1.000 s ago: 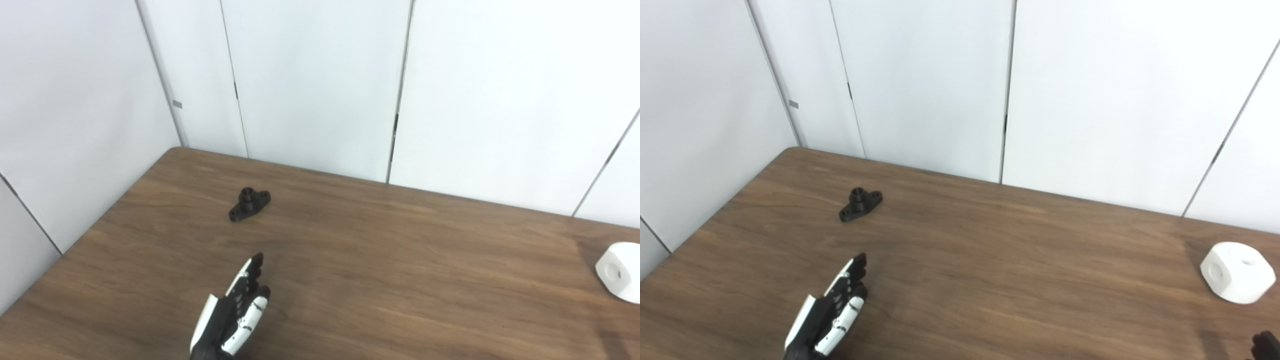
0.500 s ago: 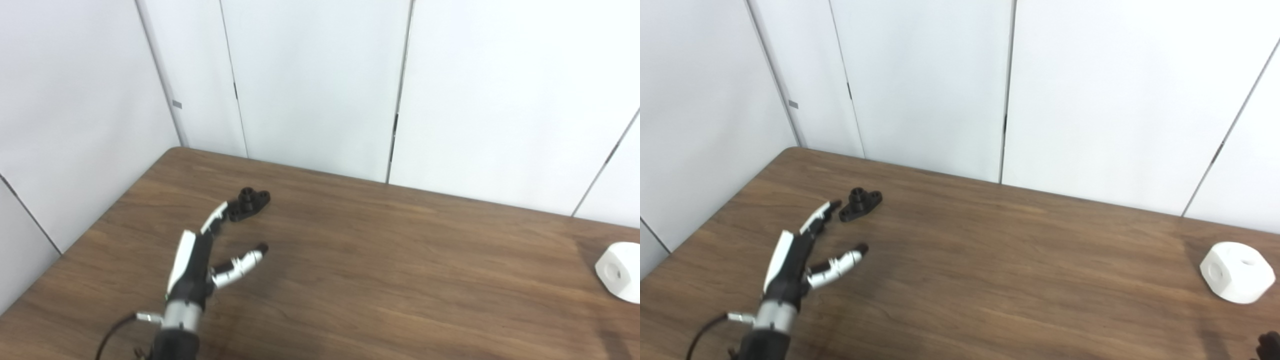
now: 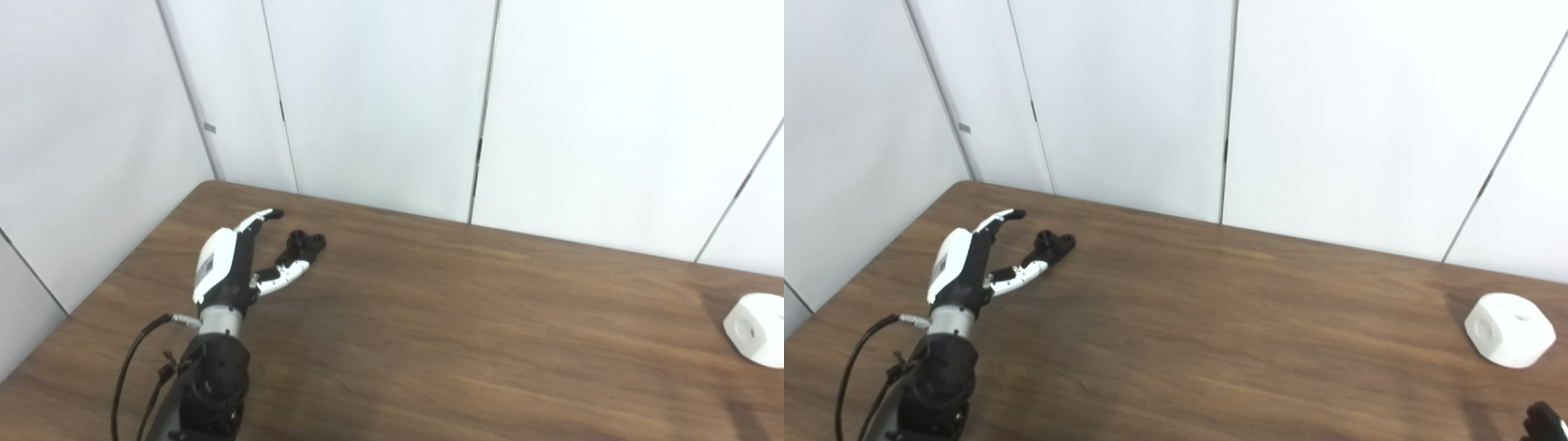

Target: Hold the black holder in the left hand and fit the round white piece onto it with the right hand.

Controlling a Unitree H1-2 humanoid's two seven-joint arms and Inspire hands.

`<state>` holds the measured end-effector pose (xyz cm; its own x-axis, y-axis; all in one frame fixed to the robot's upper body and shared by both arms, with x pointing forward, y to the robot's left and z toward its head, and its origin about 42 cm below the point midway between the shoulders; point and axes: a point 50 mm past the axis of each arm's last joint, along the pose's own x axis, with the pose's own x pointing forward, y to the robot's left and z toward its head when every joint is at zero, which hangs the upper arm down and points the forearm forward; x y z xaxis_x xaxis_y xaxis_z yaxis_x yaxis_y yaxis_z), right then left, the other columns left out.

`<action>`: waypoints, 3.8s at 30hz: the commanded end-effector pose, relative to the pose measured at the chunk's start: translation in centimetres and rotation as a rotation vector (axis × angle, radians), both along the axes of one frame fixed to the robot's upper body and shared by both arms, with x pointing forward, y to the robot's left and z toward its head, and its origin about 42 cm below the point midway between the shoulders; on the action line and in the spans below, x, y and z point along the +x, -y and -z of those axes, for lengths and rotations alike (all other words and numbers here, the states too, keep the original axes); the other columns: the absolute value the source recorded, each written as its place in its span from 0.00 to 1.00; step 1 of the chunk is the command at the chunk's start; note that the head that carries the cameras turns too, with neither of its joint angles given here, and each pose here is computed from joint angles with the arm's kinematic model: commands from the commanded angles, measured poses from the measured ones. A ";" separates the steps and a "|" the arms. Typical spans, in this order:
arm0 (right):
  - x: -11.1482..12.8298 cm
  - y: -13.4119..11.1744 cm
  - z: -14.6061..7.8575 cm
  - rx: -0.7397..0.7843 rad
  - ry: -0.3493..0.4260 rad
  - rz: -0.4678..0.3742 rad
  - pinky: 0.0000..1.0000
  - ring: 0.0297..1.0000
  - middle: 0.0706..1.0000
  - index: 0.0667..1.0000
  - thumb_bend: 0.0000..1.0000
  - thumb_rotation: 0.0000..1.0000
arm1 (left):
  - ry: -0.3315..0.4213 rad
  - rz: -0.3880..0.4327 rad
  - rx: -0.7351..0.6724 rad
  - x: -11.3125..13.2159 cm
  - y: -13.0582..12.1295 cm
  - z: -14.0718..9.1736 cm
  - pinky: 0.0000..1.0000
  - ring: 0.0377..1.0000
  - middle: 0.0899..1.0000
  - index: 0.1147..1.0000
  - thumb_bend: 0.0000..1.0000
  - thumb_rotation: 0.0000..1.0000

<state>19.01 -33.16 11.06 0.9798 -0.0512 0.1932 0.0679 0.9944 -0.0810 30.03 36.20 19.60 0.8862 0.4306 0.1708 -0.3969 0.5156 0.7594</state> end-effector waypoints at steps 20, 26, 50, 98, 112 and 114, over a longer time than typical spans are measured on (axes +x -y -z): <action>-1.4 -0.4 2.9 0.038 -0.094 0.068 0.95 0.96 0.95 0.90 0.51 0.55 | -0.099 -0.068 0.216 6.6 -4.0 -0.5 0.94 0.93 0.89 0.77 0.83 0.37; -1.5 -0.8 2.5 0.037 -0.063 0.102 0.88 0.91 0.90 0.86 0.52 0.50 | -0.115 -0.067 0.203 7.6 -3.6 0.0 0.94 0.93 0.88 0.75 0.84 0.35; -1.6 -1.1 2.3 0.042 -0.036 0.063 1.00 0.99 0.95 0.91 0.32 0.37 | -0.189 -0.071 0.183 9.4 -3.3 1.0 0.95 0.94 0.88 0.66 0.82 0.36; -1.3 -1.2 2.1 0.052 -0.060 0.069 1.00 1.00 0.96 0.93 0.30 0.32 | -0.147 -0.040 0.210 8.7 -3.0 1.7 0.87 0.87 0.75 0.42 0.52 0.05; -1.1 -1.5 1.9 0.046 -0.066 0.082 1.00 0.98 0.94 0.91 0.35 0.38 | -0.147 0.140 0.157 7.0 1.9 0.9 0.87 0.89 0.77 0.42 0.52 0.05; -1.1 -1.5 2.0 0.046 -0.066 0.078 1.00 0.98 0.94 0.91 0.35 0.37 | -0.157 0.173 0.146 6.4 2.6 0.9 0.86 0.89 0.77 0.42 0.52 0.05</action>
